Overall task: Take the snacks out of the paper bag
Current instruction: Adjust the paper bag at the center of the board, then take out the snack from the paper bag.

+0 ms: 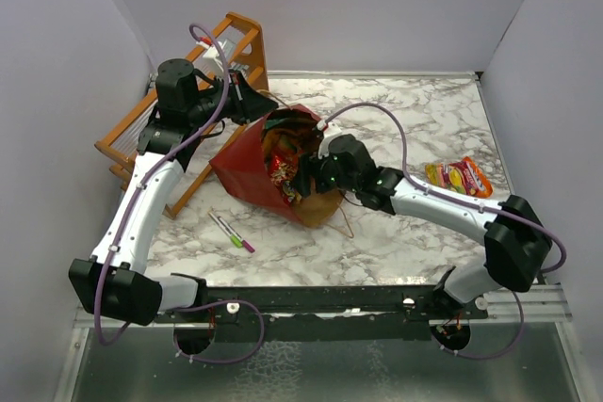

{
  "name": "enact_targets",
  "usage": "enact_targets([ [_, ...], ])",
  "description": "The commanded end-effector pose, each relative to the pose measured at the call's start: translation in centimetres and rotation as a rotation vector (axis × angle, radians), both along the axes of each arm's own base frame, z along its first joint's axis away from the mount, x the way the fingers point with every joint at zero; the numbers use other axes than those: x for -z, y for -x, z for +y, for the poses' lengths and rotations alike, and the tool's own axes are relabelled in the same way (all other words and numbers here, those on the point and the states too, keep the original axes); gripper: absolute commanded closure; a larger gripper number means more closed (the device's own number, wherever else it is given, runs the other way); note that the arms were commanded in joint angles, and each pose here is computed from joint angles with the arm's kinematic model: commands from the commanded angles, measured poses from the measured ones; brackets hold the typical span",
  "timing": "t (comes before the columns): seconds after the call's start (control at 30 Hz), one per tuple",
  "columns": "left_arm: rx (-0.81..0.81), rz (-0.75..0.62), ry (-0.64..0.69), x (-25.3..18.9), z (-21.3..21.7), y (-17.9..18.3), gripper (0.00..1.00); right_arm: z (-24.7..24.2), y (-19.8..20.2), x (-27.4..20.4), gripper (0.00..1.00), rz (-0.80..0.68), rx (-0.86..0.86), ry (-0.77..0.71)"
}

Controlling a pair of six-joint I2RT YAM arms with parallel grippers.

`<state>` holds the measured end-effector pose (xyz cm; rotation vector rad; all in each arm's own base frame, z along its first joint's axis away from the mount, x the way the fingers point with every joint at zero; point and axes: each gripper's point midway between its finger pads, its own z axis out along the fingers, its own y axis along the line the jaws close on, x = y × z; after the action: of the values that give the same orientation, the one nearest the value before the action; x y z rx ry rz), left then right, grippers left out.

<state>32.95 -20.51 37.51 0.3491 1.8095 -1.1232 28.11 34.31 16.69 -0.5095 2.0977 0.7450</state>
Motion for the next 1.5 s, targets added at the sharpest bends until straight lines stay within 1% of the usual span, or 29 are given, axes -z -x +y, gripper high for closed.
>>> enact_targets([
  [0.0,0.033,-0.075,0.041,-2.6,0.0,1.6,1.00,1.6,-0.4,0.8,0.27,0.047,0.111,-0.084],
  [0.17,0.051,-0.077,0.059,-3.1,-0.2,2.0,1.00,3.5,0.4,2.7,0.24,0.055,0.089,-0.071],
  [0.27,0.055,-0.080,0.064,-3.3,-0.2,2.2,1.00,4.1,0.3,3.6,0.17,0.034,0.112,-0.059],
  [0.3,0.056,-0.061,0.064,-2.6,-0.3,2.2,1.00,4.0,0.0,4.2,0.13,0.032,0.127,-0.050],
  [0.47,0.071,-0.045,0.075,-2.2,-0.4,2.5,1.00,3.5,-1.6,6.3,0.09,0.028,0.218,0.014],
  [0.57,0.076,-0.039,0.076,-2.1,-0.4,2.9,1.00,3.9,-2.3,6.1,0.07,-0.008,0.222,-0.003],
  [0.7,0.079,-0.031,0.075,-1.8,-0.3,3.2,1.00,4.6,-2.8,6.3,0.07,-0.038,0.208,-0.016],
  [0.73,0.079,-0.030,0.075,-1.8,-0.3,3.3,1.00,4.8,-2.9,6.4,0.08,-0.038,0.206,-0.018],
  [0.83,0.080,-0.025,0.077,-1.7,-0.3,3.6,1.00,5.2,-2.8,6.0,0.15,-0.039,0.191,-0.047],
  [0.97,0.076,-0.020,0.070,-1.4,-0.2,4.0,1.00,5.1,-2.3,4.7,0.21,-0.054,0.172,-0.084],
  [1.0,0.073,-0.019,0.069,-1.3,-0.1,4.2,1.00,4.9,-2.3,4.5,0.24,-0.057,0.180,-0.082],
  [1.07,0.071,-0.014,0.065,-1.0,0.0,4.3,1.00,4.4,-2.3,4.4,0.37,-0.061,0.192,-0.076],
  [1.17,0.068,-0.005,0.063,-0.7,0.0,4.4,1.00,4.0,-2.2,4.8,0.42,-0.055,0.203,-0.062],
  [1.23,0.065,-0.004,0.058,-0.6,0.1,4.4,1.00,4.1,-2.1,4.6,0.49,-0.047,0.194,-0.059],
  [1.3,0.059,-0.005,0.050,-0.5,0.2,4.5,1.00,4.1,-2.1,4.2,0.52,-0.051,0.190,-0.062],
  [1.37,0.055,-0.007,0.047,-0.5,0.2,4.5,1.00,4.0,-1.9,3.5,0.62,-0.058,0.187,-0.070],
  [1.47,0.052,-0.004,0.044,-0.3,0.3,4.5,1.00,3.9,-1.6,2.5,0.66,-0.063,0.179,-0.088],
])
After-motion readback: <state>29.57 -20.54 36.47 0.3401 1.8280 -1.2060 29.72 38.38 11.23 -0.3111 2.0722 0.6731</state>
